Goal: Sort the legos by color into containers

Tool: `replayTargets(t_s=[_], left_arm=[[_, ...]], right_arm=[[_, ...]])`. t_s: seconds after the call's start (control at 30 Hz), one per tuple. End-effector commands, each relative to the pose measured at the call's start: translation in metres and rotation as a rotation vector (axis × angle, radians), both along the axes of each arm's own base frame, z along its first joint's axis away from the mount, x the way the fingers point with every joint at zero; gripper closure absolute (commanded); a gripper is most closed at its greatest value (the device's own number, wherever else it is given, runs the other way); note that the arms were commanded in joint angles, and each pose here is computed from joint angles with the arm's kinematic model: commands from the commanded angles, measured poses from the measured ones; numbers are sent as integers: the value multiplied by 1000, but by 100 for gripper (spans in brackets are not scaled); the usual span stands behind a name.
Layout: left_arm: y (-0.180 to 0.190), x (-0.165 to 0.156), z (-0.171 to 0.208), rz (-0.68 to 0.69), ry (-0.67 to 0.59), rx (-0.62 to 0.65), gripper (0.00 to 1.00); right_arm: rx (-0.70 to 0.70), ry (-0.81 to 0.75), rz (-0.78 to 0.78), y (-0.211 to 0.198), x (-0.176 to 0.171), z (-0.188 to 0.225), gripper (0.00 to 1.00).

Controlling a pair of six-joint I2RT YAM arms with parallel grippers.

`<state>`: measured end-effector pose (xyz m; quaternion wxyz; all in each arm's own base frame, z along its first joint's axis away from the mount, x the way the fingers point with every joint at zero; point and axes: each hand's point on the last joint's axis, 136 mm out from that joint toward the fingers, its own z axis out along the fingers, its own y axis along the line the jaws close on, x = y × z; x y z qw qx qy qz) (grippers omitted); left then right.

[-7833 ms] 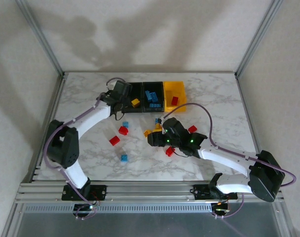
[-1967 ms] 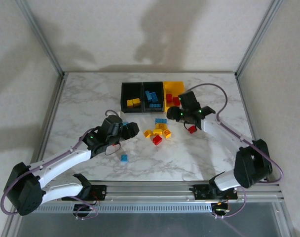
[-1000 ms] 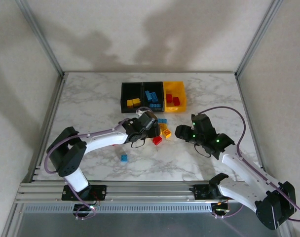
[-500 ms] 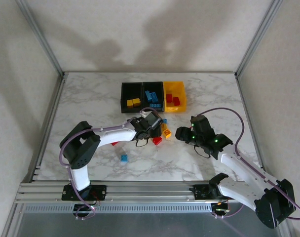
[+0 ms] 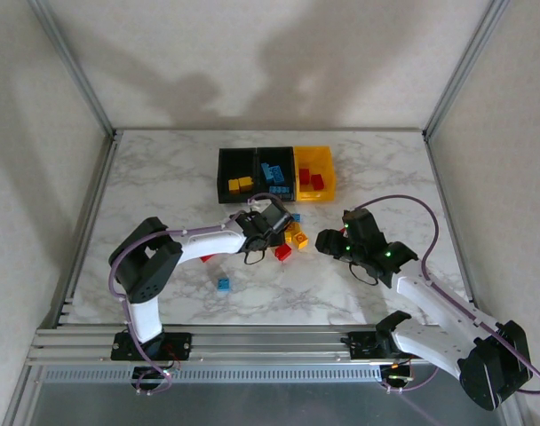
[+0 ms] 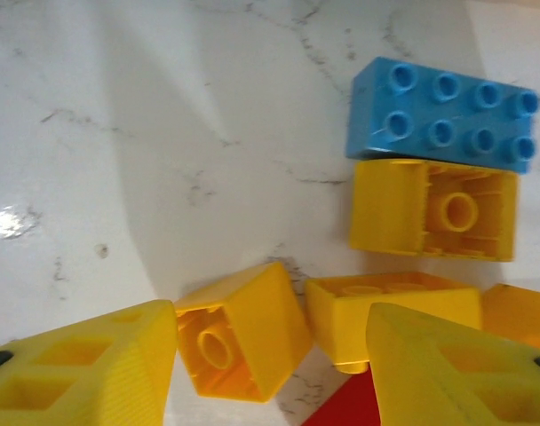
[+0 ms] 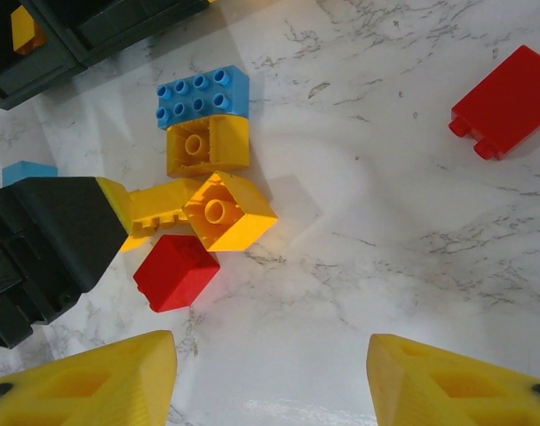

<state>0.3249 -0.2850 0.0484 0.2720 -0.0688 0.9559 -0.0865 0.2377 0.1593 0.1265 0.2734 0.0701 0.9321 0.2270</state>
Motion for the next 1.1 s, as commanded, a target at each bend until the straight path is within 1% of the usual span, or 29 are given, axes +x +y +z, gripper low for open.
replayTargets(t_s=[0.0, 0.17, 0.3, 0.47, 0.57, 0.7, 0.87, 0.97, 1.07], left_arm=[[22, 0, -7, 69, -11, 44, 42], [21, 3, -15, 70, 3, 42, 43], [23, 3, -23, 67, 19, 66, 45], [35, 3, -17, 80, 8, 84, 47], [42, 1, -11, 80, 2, 107, 47], [50, -5, -13, 77, 12, 126, 47], [57, -5, -12, 86, 12, 134, 47], [50, -5, -16, 64, 30, 112, 45], [42, -7, -23, 52, 55, 89, 40]], right_arm=[[8, 9, -4, 0, 0, -5, 41], [4, 14, -5, -1, 0, -8, 41], [2, 13, -7, 0, 1, -7, 42], [0, 19, -6, 0, 1, -10, 41], [2, 19, -6, 1, 2, -10, 42], [5, 19, -5, 2, 4, -10, 42], [6, 19, -5, 3, 4, -10, 42], [5, 16, -6, 2, 4, -9, 42], [3, 19, -9, 2, 4, -10, 42]])
